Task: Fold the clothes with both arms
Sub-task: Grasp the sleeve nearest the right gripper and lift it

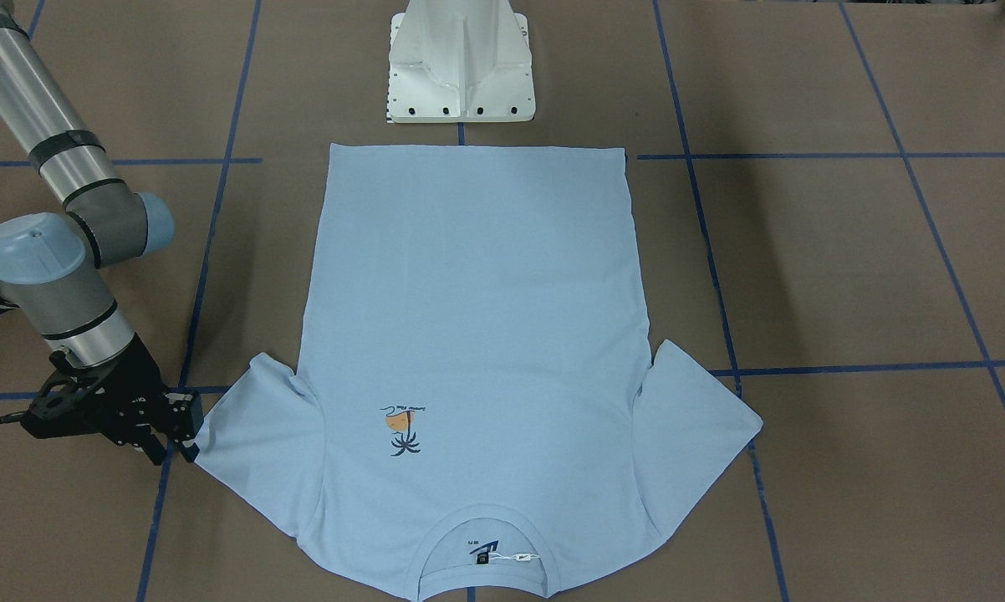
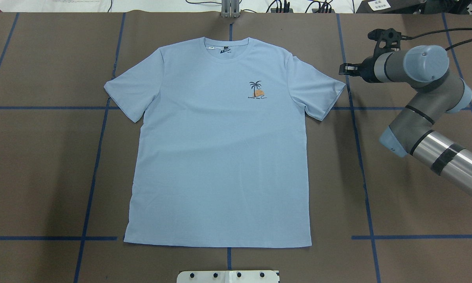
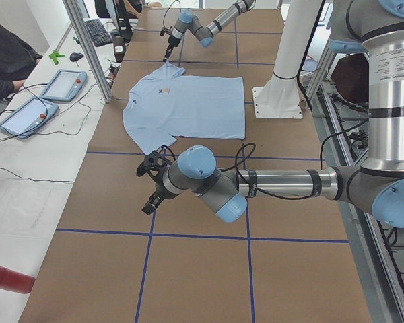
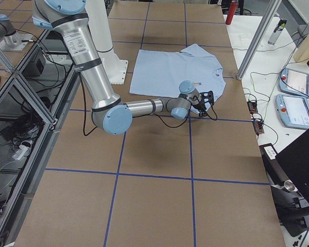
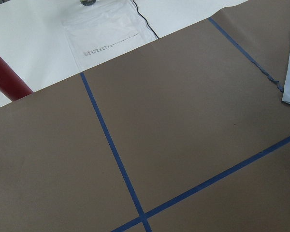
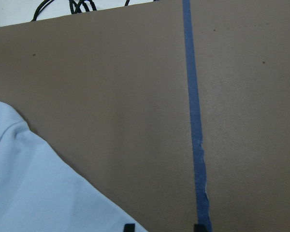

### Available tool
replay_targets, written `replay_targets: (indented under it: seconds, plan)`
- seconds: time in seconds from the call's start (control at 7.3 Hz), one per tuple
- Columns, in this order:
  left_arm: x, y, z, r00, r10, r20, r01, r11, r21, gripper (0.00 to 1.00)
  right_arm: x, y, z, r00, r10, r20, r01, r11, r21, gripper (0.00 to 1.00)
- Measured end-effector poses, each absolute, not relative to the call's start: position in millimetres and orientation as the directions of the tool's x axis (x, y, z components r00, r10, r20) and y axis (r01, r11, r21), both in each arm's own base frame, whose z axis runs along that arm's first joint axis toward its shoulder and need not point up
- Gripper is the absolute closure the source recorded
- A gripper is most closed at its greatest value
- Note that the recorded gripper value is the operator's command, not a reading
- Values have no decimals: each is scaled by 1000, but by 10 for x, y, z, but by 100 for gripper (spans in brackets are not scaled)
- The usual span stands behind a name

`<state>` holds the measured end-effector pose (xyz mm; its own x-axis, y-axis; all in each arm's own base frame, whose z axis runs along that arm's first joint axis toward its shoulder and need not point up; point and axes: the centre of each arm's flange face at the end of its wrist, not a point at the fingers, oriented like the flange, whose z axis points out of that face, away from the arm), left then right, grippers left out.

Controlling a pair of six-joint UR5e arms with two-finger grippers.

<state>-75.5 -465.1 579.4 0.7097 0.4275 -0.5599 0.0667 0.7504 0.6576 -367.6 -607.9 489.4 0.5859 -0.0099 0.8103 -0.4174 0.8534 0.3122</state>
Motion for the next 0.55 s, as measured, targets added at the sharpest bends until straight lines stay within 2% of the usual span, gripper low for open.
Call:
replay_targets:
  seconds: [0.27, 0.41, 0.55]
  plan:
    - [-754, -4651, 5795, 710, 428, -560, 67, 751, 657, 0, -3749, -6021, 4933, 593, -13, 805, -412, 854, 317, 58]
    - [-754, -4651, 5797, 710, 427, -560, 67, 751, 657, 0, -3772, -6004, 4945, 596, -14, 803, -410, 854, 319, 73]
    - [-754, -4651, 5798, 710, 427, -560, 67, 751, 657, 0, -3788, -5994, 4950, 598, -14, 802, -409, 854, 320, 100]
